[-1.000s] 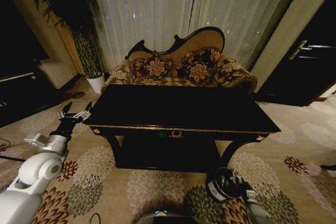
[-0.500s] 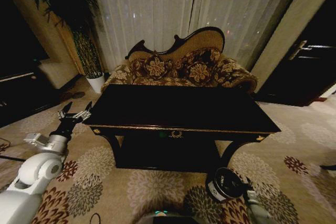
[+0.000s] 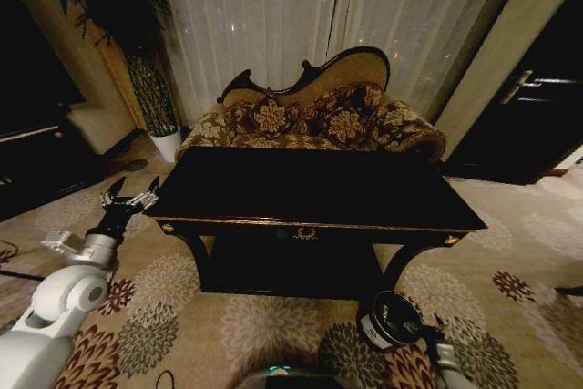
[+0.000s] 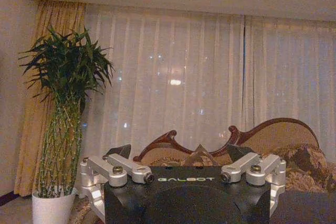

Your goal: Move to the front of the table and place the trash on the table into the trash bin.

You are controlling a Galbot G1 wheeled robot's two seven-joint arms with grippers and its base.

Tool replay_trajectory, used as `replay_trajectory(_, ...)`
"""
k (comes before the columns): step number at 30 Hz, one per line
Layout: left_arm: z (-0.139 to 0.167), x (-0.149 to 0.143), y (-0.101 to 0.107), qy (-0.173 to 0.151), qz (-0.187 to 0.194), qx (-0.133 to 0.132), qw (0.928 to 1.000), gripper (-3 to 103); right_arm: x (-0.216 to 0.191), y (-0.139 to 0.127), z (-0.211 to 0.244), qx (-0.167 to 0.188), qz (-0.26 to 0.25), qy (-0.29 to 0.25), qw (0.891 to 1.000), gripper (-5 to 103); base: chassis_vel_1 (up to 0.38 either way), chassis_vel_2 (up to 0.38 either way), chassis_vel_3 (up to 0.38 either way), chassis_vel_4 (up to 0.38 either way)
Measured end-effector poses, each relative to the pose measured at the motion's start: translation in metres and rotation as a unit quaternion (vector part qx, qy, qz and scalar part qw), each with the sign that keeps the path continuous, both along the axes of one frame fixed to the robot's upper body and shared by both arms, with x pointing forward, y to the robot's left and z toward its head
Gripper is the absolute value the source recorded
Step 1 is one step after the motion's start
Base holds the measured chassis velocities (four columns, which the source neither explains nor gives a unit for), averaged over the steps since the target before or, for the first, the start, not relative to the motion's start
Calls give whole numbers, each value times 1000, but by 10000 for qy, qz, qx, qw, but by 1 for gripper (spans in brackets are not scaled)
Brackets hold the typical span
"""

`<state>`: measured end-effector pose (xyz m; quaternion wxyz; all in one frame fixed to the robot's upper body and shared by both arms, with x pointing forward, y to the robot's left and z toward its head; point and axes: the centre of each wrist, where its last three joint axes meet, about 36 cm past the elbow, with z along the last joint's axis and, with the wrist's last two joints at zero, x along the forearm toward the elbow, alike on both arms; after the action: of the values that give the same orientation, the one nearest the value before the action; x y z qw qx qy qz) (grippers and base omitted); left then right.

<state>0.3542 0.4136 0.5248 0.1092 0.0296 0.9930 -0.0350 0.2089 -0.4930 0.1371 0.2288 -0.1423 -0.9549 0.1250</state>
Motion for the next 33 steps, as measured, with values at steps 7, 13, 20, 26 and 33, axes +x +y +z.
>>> replay_trajectory(7,0,0,0,0,0,0,10000,100,-27,-3,12,-179,253,-255,9992,100,0,0,0,0)
replay_trajectory(13,0,0,0,0,0,0,10000,100,-55,15,23,-145,394,-561,9975,100,0,0,0,0)
replay_trajectory(20,0,0,0,0,0,0,10000,100,-73,17,58,-214,294,-1024,9941,100,0,0,0,0)
replay_trajectory(26,0,0,0,0,0,0,10000,100,-91,18,84,-216,199,-1331,9907,100,0,0,0,0)
replay_trajectory(33,0,0,0,0,0,0,10000,100,-94,27,116,-210,131,-1664,9858,100,0,0,0,0)
